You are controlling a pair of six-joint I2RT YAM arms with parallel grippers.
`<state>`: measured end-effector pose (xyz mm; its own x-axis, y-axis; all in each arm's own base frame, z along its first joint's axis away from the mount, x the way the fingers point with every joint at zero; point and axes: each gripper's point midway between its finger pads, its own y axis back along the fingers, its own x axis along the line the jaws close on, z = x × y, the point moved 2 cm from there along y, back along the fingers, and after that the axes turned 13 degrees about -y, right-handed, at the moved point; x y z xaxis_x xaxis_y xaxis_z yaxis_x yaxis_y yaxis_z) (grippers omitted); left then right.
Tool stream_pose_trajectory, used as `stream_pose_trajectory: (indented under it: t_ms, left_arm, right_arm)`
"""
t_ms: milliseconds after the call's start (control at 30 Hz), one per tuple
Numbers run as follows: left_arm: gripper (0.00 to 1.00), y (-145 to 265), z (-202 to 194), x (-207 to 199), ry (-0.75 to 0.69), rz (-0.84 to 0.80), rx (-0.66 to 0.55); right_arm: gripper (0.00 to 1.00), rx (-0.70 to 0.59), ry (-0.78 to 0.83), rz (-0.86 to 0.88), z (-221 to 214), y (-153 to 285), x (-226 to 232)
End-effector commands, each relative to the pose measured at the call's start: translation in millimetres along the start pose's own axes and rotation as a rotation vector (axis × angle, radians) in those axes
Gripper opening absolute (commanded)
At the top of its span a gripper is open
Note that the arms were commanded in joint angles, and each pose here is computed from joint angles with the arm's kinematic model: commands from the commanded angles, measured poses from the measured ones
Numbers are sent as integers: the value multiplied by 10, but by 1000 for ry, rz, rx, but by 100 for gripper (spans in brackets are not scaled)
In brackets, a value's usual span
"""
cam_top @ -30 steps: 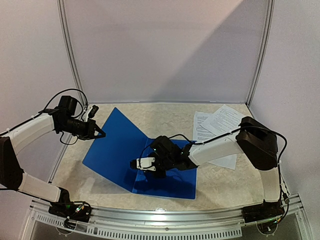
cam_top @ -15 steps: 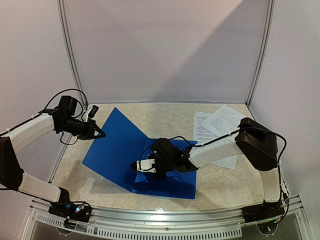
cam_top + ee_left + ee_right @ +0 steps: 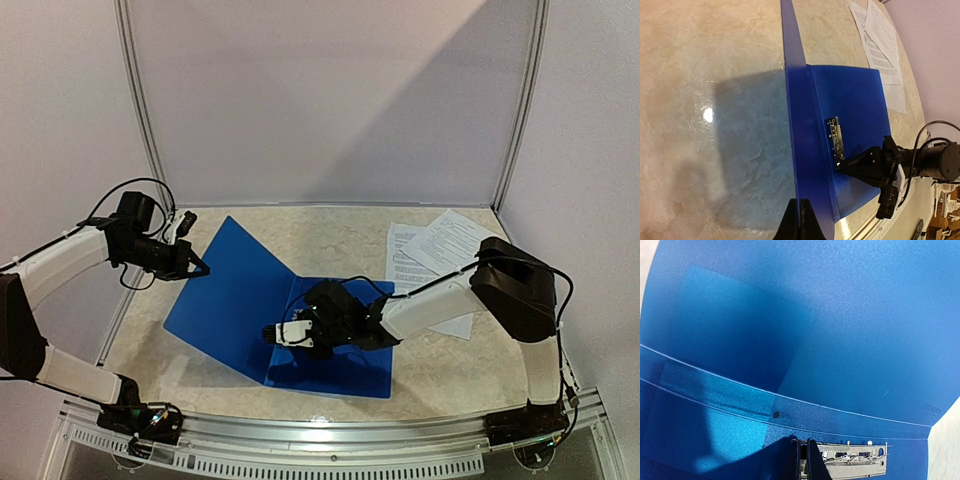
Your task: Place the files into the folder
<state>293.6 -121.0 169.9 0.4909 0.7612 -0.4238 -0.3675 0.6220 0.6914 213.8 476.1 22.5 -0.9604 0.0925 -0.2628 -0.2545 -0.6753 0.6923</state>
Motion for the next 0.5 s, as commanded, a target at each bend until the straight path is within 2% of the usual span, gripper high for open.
stream_pose_trajectory:
  t_ms: [0, 267, 467]
  left_arm:
    - [0, 60, 20, 32, -36, 44, 10]
    - [0, 46, 7, 38, -43, 54, 23]
    - [0, 45, 3, 37, -43, 54, 24]
  right_arm:
    - [0, 614, -123, 274, -1818, 171, 864]
    - [0, 467, -243, 241, -1542, 265, 656]
    - [0, 484, -231, 245, -1557, 250, 651]
